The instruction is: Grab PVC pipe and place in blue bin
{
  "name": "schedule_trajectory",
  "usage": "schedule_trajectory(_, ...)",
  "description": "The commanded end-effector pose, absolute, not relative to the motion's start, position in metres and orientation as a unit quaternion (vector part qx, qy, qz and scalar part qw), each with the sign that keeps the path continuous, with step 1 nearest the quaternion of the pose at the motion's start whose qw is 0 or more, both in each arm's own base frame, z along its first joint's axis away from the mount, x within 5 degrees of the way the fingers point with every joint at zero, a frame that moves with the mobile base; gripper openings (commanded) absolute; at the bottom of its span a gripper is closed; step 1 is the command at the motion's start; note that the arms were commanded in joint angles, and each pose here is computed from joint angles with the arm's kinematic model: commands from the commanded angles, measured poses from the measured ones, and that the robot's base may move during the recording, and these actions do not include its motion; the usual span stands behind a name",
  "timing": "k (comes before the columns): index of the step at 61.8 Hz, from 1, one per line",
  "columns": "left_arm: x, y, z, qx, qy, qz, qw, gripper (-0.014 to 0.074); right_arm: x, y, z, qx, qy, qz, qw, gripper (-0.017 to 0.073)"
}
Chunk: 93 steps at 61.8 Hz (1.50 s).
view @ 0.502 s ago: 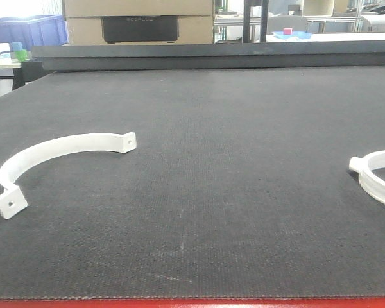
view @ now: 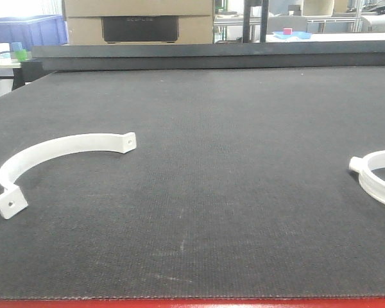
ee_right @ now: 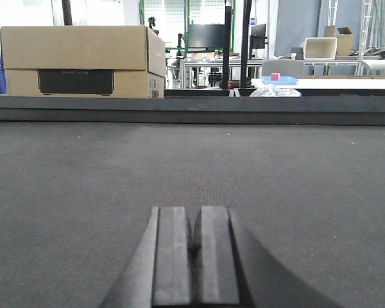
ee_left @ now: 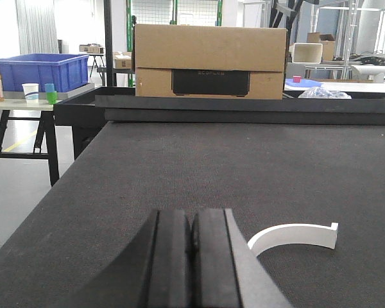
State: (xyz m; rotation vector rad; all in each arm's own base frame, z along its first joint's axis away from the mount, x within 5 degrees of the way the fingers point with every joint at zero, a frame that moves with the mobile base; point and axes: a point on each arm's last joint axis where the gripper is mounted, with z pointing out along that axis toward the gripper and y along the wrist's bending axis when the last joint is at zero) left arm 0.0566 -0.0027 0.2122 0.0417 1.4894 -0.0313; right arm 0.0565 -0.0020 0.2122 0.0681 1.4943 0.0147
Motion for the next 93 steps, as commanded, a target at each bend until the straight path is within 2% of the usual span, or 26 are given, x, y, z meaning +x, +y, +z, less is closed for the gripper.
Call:
schedule_trajectory(1,0.056,-0.003,0.215,0.019,0.669,-0.018,0.743,-0.0111,0.056,-0.002,0.214,0.033,0.672,0.008,0.74,-0.0168)
schedule_trajectory(31,0.056,-0.003,0.217,0.019,0.66,-0.018,0.751,-0.0111,0.056,-0.002,0.214,0.033,0.671,0.008,0.74,-0.0168)
schedule_trajectory(42,0.055,-0.003,0.219,0.018,0.656,-0.018,0.754,-0.0111,0.055,-0.003,0.223,0.046,0.634,0.018,0.772,-0.0168)
schedule_trajectory(47,0.05,-0.003,0.245,0.018,0.639,-0.018,0.769,-0.0111,0.052,-0.002,0.237,0.071,0.643,0.054,0.761,-0.0168)
schedule_trajectory(54,0.032,-0.002,0.29,0.02,0.639,-0.02,0.768,-0.0111,0.04,0.002,0.271,0.059,0.659,0.069,0.747,-0.0168)
schedule_trajectory(62,0.015,-0.002,0.332,0.023,0.672,-0.02,0.74,-0.0111,0.027,0.004,0.31,0.045,0.65,0.066,0.756,-0.0168)
schedule_trajectory(67,0.015,-0.002,0.357,0.025,0.699,-0.021,0.715,-0.0111,0.026,0.006,0.328,0.039,0.674,0.07,0.734,-0.0168)
schedule_trajectory(75,0.036,-0.003,0.391,0.025,0.729,-0.023,0.683,-0.0111,0.04,0.008,0.347,0.033,0.736,0.074,0.672,-0.0168)
schedule_trajectory(80,0.063,-0.005,0.407,0.025,0.753,-0.026,0.657,-0.0111,0.058,0.008,0.355,0.033,0.77,0.075,0.633,-0.0168)
schedule_trajectory(93,0.134,-0.012,0.415,0.021,0.823,-0.046,0.566,-0.0111,0.115,0.006,0.36,0.04,0.832,0.075,0.549,-0.0168)
